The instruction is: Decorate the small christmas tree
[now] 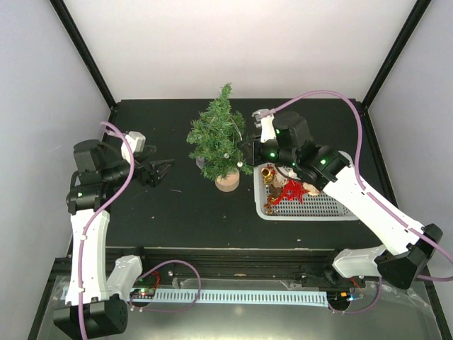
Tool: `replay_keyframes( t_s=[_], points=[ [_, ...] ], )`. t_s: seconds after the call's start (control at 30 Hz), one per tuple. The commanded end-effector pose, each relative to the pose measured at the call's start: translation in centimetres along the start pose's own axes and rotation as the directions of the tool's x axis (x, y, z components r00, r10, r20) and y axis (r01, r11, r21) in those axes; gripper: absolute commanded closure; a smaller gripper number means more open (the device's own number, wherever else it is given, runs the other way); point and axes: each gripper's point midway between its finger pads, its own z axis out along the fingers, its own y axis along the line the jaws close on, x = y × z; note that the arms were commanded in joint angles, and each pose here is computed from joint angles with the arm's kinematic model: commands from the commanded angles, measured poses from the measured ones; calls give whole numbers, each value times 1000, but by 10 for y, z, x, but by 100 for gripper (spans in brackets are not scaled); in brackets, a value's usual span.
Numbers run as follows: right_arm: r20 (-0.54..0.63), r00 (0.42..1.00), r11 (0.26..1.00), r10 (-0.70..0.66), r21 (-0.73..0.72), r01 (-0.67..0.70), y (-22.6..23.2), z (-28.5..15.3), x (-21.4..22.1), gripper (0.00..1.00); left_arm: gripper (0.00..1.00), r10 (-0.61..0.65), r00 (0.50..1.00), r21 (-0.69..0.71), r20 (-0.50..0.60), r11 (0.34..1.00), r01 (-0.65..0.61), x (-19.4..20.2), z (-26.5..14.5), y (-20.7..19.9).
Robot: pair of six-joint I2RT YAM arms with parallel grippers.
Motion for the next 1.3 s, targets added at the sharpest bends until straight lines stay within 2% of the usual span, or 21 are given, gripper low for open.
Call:
replay_keyframes(
  t_s=[0.0, 0.17, 0.23, 0.3, 0.43, 0.53, 0.73, 0.83, 1.0, 1.13, 1.27],
  points=[
    [-35, 999, 999, -3, 48, 5, -15, 12, 12, 99, 1, 19, 1000, 5, 21, 1000, -20, -6, -3, -3],
    [-66, 998, 998, 2, 60, 2, -21, 22, 20, 96, 1, 21, 1000, 5, 21, 1000, -21, -5, -3, -2],
    [-74, 997, 997, -2, 73, 7, -22, 23, 20, 84, 1, 18, 1000, 4, 19, 1000, -18, -5, -3, -2],
    [-67, 998, 997, -3, 80, 9, -22, 20, 18, 65, 1, 19, 1000, 4, 20, 1000, -19, -6, -2, -2],
    [-25, 1000, 996, -13, 82, 15, -19, 6, 8, 51, 1, 16, 1000, 4, 19, 1000, -16, -6, -2, -1],
    [-9, 1000, 997, -17, 80, 18, -15, -5, 4, 47, 1, 12, 1000, 5, 17, 1000, -13, -5, -1, 0],
    [-22, 999, 993, -26, 113, 29, -21, -24, 12, 45, 1, 16, 1000, 2, 12, 1000, -16, -3, 0, 2],
    [-36, 999, 982, -27, 185, 33, -36, -29, 21, 44, 1, 22, 1000, -6, 8, 1000, -22, -4, -1, 2],
    [-40, 999, 952, -3, 307, 15, -60, -43, 31, 40, 1, 74, 997, -111, -26, 991, -77, -21, -12, 13],
    [-36, 999, 928, 20, 373, -6, -77, -56, 35, 38, 1, -17, 999, -163, -44, 987, 9, -31, -19, 43],
    [-26, 995, 901, 91, 428, -72, -102, -70, 39, 37, 1, -196, 979, -168, -48, 968, 185, -23, -33, 82]
  ],
)
